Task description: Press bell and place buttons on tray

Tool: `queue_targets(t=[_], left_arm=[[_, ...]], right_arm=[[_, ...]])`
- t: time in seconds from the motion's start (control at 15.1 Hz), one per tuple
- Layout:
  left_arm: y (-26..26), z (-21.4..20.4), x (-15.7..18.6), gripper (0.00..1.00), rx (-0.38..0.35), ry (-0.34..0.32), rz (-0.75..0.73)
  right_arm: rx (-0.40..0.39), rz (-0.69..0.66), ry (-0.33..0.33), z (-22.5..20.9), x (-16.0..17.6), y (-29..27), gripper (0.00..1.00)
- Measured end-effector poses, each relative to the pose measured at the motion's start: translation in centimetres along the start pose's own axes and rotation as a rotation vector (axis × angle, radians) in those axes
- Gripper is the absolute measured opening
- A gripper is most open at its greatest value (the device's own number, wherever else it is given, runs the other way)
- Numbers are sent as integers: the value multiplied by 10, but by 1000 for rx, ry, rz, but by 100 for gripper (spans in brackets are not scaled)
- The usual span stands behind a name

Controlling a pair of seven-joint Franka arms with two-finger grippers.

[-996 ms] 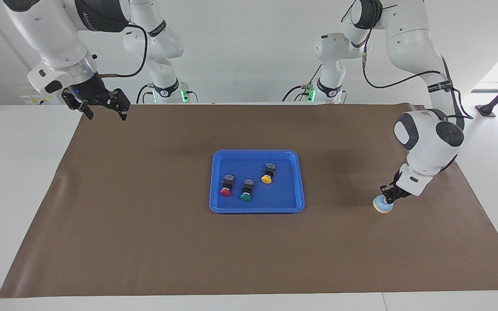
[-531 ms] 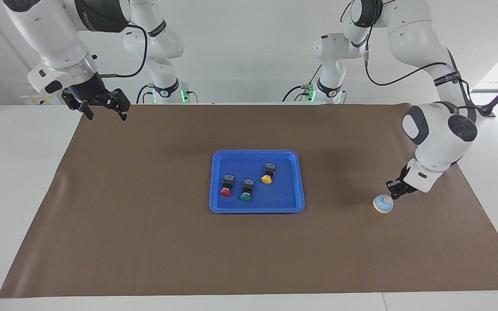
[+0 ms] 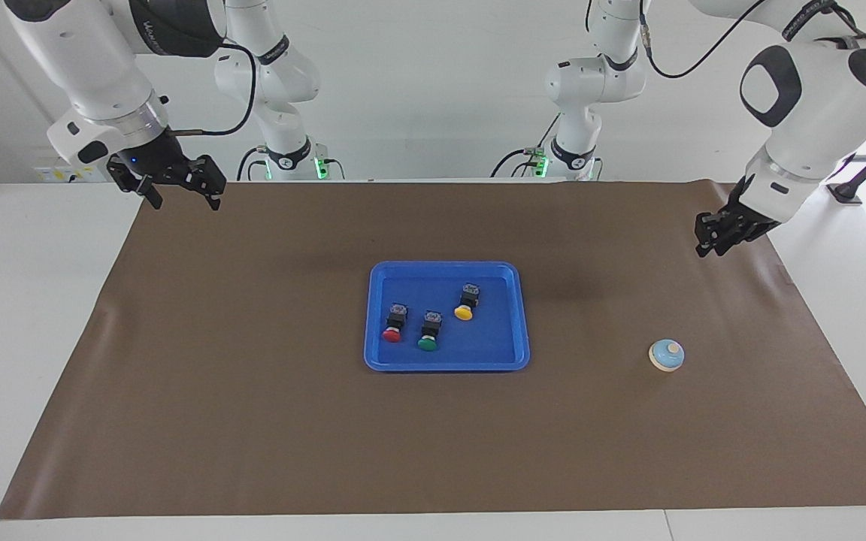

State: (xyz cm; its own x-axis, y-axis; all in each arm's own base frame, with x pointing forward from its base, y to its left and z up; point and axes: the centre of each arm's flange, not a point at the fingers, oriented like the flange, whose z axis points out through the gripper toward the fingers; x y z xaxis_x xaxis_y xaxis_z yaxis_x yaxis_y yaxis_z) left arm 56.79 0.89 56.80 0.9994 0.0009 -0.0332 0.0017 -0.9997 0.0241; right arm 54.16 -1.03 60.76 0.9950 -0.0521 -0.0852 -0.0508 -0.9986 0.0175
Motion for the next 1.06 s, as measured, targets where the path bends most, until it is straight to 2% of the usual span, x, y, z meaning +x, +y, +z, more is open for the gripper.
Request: queue_targets(t=[0.07, 0.13, 0.2, 0.27, 0.33, 0.6, 1.06], left_arm=[[0, -7, -7, 59, 0, -5, 0], [0, -10, -13, 64, -1, -12, 0], [0, -11, -17, 74, -1, -15, 0], [1, -11, -18, 90, -1, -18, 0], [1, -9, -19, 99, -1, -25, 0], [4, -6, -22, 100, -1, -56, 6], [11, -5, -22, 100, -1, -59, 19]], right_arm=[[0, 0, 0, 0, 0, 0, 100], [0, 0, 0, 0, 0, 0, 100], [0, 0, 0, 0, 0, 0, 100], [0, 0, 0, 0, 0, 0, 100], [0, 0, 0, 0, 0, 0, 100], [0, 0, 0, 0, 0, 0, 100], [0, 0, 0, 0, 0, 0, 100]])
